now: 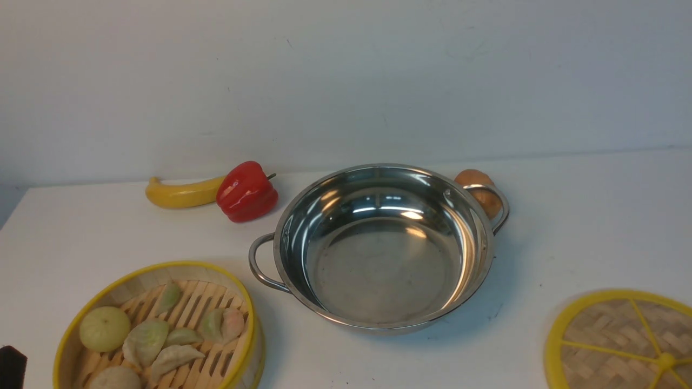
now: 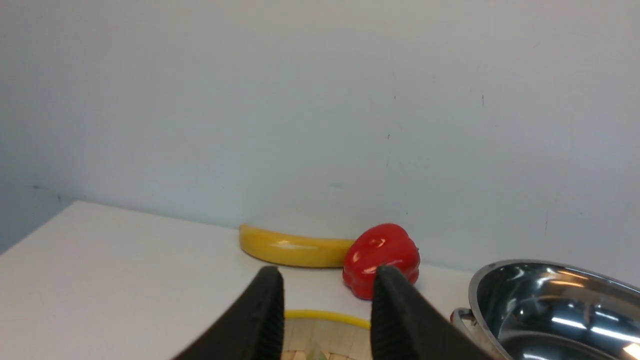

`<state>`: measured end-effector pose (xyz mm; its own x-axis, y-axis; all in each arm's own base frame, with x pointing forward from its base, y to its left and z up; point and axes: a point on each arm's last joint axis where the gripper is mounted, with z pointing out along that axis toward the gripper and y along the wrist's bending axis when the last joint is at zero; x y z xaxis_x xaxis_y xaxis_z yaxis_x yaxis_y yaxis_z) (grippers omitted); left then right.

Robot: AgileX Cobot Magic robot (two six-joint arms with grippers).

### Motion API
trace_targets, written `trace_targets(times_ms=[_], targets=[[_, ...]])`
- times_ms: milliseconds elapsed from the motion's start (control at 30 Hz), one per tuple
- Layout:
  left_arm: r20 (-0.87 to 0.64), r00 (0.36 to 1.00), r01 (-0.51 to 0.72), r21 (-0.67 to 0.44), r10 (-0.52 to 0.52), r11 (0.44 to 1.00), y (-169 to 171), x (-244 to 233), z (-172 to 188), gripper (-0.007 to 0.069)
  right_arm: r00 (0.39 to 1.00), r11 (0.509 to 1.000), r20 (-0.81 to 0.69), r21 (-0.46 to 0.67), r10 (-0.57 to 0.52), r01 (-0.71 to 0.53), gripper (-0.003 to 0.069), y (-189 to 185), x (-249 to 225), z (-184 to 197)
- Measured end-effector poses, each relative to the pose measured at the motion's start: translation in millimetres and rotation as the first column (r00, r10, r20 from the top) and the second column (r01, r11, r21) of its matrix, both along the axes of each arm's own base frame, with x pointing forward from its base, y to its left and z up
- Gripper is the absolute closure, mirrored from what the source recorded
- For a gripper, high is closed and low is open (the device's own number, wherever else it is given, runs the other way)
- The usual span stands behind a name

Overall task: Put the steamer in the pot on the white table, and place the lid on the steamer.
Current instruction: 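Grasp the rim of the steamer basket holding the buns with the left gripper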

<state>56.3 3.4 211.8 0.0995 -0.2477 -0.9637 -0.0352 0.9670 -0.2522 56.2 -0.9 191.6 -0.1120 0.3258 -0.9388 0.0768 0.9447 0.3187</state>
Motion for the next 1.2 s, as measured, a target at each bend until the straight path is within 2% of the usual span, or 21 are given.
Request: trace_targets(times_ms=[67, 100, 133, 200, 300, 467, 567, 733, 867, 933, 1033, 1133, 1200], targets=[[0.017, 1.0, -0.005, 0.002, 0.005, 1.0, 0.4, -0.2, 1.5, 0.0384, 1.0, 0.992, 0.016, 0.129, 0.005, -0.007, 0.041, 2.0, 0.2, 1.1], [0.017, 1.0, -0.005, 0.001, 0.005, 1.0, 0.4, -0.2, 1.5, 0.0384, 1.0, 0.99, 0.017, 0.141, 0.005, -0.008, 0.041, 2.2, 0.2, 1.2], [0.023, 1.0, -0.006, 0.001, 0.006, 1.0, 0.6, -0.2, 2.0, 0.0384, 1.0, 0.972, 0.028, 0.235, 0.008, -0.014, 0.041, 3.6, 0.3, 2.1], [0.034, 0.999, -0.01, 0.0, 0.01, 1.0, 0.9, -0.4, 3.1, 0.0384, 0.999, 0.941, 0.047, 0.337, 0.007, -0.022, 0.041, 4.8, 0.5, 3.8], [0.061, 0.998, -0.016, -0.009, 0.016, 1.0, 1.5, -0.7, 5.4, 0.0384, 0.998, 0.903, 0.067, 0.429, 0.001, -0.03, 0.041, 5.6, 0.6, 5.8], [0.127, 0.992, -0.015, -0.092, 0.027, 0.996, 3.1, -1.9, 10.9, 0.0384, 0.996, 0.861, 0.087, 0.507, -0.009, -0.036, 0.041, 5.7, 0.7, 7.9], [0.178, 0.983, 0.005, -0.197, 0.031, 0.98, 4.3, -2.9, 14.8, 0.0384, 0.996, 0.842, 0.093, 0.538, -0.013, -0.039, 0.041, 5.8, 0.7, 8.5], [0.216, 0.976, 0.05, -0.346, 0.028, 0.937, 5.0, -3.6, 17.0, 0.0384, 0.995, 0.834, 0.097, 0.55, -0.016, -0.04, 0.041, 5.7, 0.8, 9.0], [0.232, 0.972, 0.074, -0.411, 0.026, 0.909, 5.1, -3.9, 17.8, 0.0384, 0.994, 0.829, 0.107, 0.557, -0.025, -0.04, 0.041, 5.0, 0.8, 9.9], [0.237, 0.971, 0.076, -0.399, 0.023, 0.914, 4.9, -4.1, 18.7, 0.0384, 0.992, 0.816, 0.12, 0.577, -0.036, -0.04, 0.041, 4.3, 0.8, 11.1], [0.257, 0.966, 0.073, -0.302, 0.007, 0.951, 2.8, -6.4, 30.4, 0.0384, 0.989, 0.793, 0.138, 0.607, -0.05, -0.045, 0.041, 3.5, 0.6, 14.4], [0.266, 0.964, 0.056, -0.148, -0.014, 0.987, -0.4, -10.4, 62.1, 0.0384, 0.986, 0.779, 0.16, 0.624, -0.055, -0.057, 0.041, 3.2, -0.2, 20.6], [0.239, 0.971, 0.046, -0.12, -0.016, 0.992, -0.8, -9.4, 71.3, 0.0384, 0.985, 0.779, 0.162, 0.624, -0.055, -0.059, 0.041, 3.3, -0.3, 21.5]])
